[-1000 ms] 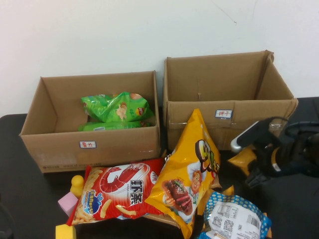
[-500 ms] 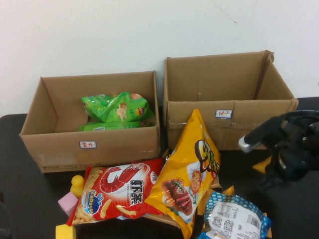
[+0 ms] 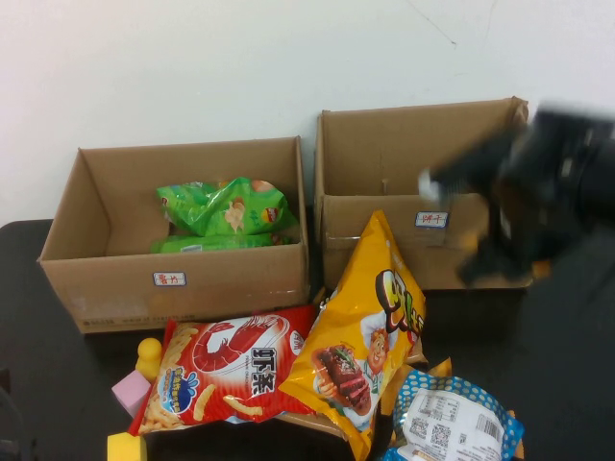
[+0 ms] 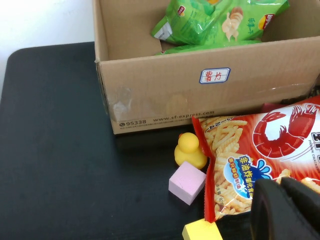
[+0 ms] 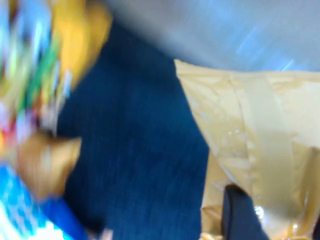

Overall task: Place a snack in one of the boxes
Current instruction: Place the biscuit in the biscuit box

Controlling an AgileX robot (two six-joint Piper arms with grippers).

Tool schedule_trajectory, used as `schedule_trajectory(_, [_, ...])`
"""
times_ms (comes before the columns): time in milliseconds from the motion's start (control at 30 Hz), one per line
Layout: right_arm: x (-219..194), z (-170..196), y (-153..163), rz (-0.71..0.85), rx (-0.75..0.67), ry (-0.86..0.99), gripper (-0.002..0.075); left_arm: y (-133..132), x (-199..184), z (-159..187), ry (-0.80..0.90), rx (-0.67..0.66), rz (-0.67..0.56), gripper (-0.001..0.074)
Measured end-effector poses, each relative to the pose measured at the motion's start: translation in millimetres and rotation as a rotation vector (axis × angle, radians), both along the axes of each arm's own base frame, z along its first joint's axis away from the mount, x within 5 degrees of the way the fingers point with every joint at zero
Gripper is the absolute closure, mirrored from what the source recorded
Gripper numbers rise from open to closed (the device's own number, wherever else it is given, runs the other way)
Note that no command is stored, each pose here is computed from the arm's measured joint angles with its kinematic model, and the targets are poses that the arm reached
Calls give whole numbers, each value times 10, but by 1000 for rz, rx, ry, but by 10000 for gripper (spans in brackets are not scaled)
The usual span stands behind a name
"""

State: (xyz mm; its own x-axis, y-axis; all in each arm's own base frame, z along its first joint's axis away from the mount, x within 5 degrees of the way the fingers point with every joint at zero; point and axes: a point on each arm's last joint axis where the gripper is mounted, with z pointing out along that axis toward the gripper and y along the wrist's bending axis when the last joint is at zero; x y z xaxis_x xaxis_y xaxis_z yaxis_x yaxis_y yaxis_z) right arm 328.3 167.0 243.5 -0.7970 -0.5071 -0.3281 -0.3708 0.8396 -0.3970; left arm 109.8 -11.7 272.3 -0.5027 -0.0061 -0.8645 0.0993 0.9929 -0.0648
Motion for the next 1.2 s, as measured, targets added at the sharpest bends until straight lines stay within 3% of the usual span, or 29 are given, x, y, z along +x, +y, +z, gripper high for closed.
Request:
schedule_trajectory(167, [212,584,145,17,129,-198,441,-2,0,0,0,-4,0,736])
schedule_trajectory(300, [354,828,301,86,296,-403,441,-3,1,3,-2,-8,1,736])
schedule_trajectory(433, [532,751,417,89,375,-533,441,-5,-1,-1,3,-10,0,736])
schedule_trajectory(567, [761,428,437,-31,402,-594,414,-6,-6,-8,12,-10,-2,736])
schedule_trajectory(700, [970,72,311,-218,492,-575,293,-8,-7,-10,15,-14,-2,736])
schedule_trajectory(833, [1051,-54,102,-372,576,-490,250,-13,-7,-9,15,-26,-2,736])
schedule_trajectory(967, [1002,-10,38,-371,555,-370,246,-14,-7,-8,15,-28,-2,736])
schedule_trajectory(1200, [672,474,-94,-315,390,-199,246,-18,-7,-8,15,-36,-2,736])
